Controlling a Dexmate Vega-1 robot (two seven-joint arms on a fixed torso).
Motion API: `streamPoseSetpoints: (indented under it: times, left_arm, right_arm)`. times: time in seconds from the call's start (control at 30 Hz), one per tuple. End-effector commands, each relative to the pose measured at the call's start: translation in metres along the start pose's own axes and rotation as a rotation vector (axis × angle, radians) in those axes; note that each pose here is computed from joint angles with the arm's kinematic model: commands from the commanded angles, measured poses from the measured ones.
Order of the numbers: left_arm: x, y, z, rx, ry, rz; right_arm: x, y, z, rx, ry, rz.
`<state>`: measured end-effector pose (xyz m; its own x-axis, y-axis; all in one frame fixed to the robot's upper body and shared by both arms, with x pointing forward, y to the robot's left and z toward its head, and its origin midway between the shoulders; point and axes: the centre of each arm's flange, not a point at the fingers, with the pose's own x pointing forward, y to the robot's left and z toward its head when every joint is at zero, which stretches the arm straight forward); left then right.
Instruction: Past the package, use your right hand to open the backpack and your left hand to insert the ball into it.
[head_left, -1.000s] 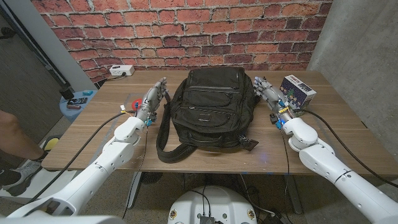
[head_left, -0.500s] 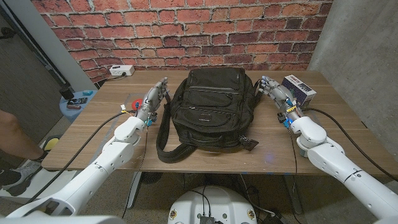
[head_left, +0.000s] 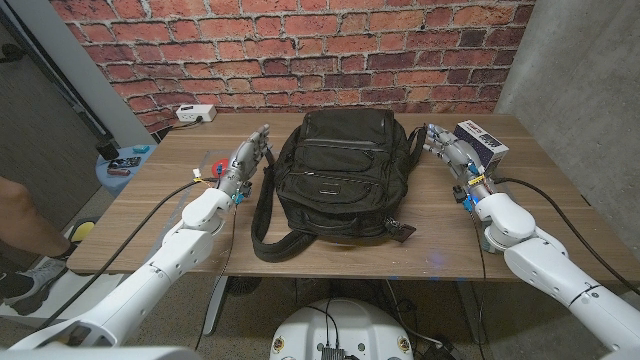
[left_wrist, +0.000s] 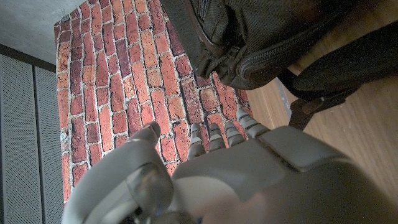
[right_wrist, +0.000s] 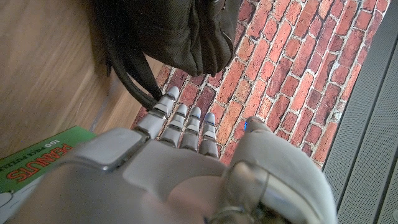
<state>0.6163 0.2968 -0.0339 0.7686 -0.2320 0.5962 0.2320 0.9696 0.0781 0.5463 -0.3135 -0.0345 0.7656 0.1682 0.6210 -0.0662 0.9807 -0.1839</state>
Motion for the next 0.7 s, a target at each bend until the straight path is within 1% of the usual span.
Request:
streamPoseSetpoints:
  times: [0.03, 0.4, 0.7]
  left_arm:
    - [-0.008, 0.001, 0.003, 0.004, -0.016, 0.014]
    - [-0.014, 0.000, 0.005, 0.008, -0.025, 0.025]
    - [-0.018, 0.001, 0.006, 0.009, -0.031, 0.031]
  right_arm:
    - [-0.018, 0.013, 0.015, -0.038, -0.019, 0.001]
    - [-0.026, 0.021, 0.027, -0.070, -0.043, 0.018]
    - [-0.035, 0.033, 0.033, -0.090, -0.051, 0.027]
